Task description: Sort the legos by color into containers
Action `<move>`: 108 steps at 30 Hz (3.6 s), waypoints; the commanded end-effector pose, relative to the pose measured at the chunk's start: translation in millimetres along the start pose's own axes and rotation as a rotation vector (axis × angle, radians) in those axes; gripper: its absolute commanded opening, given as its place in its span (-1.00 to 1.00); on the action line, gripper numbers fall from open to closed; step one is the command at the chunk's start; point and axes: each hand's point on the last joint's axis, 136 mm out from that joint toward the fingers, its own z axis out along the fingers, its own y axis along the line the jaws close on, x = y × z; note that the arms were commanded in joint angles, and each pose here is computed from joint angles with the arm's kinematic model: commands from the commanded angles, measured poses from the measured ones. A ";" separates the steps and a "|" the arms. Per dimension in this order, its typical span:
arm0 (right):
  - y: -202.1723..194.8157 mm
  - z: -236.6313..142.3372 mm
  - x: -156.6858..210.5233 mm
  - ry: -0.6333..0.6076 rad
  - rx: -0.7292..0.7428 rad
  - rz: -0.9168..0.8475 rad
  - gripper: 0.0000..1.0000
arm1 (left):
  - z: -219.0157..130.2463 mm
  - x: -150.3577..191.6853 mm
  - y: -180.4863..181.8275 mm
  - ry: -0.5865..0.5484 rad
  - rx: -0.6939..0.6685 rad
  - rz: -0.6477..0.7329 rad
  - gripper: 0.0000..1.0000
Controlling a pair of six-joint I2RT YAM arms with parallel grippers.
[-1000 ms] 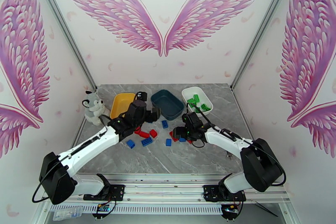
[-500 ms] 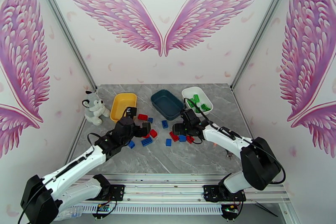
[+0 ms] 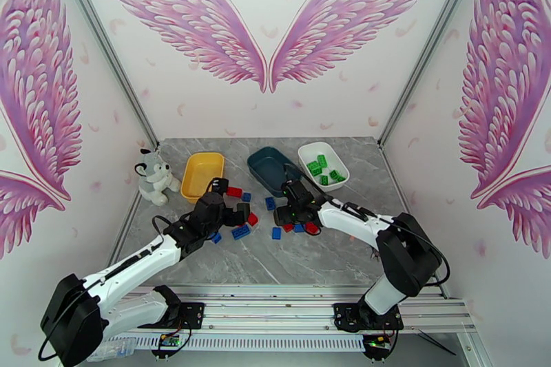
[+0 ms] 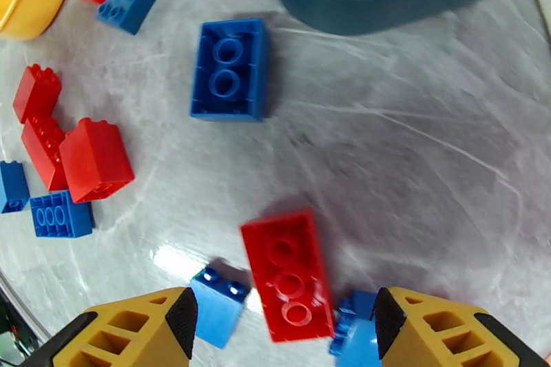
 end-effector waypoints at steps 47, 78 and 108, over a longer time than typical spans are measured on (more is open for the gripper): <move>-12.7 -37.8 -183.5 -0.305 0.319 0.065 -0.43 | -5.0 -15.0 3.8 -0.068 0.076 -0.082 0.97; -51.5 -72.6 -107.2 -0.231 0.202 0.242 0.65 | -21.7 -11.0 -0.7 -0.122 0.129 -0.122 0.96; -89.2 -22.8 94.2 0.152 0.363 0.247 0.61 | -14.2 0.5 -30.4 -0.080 0.177 -0.091 0.97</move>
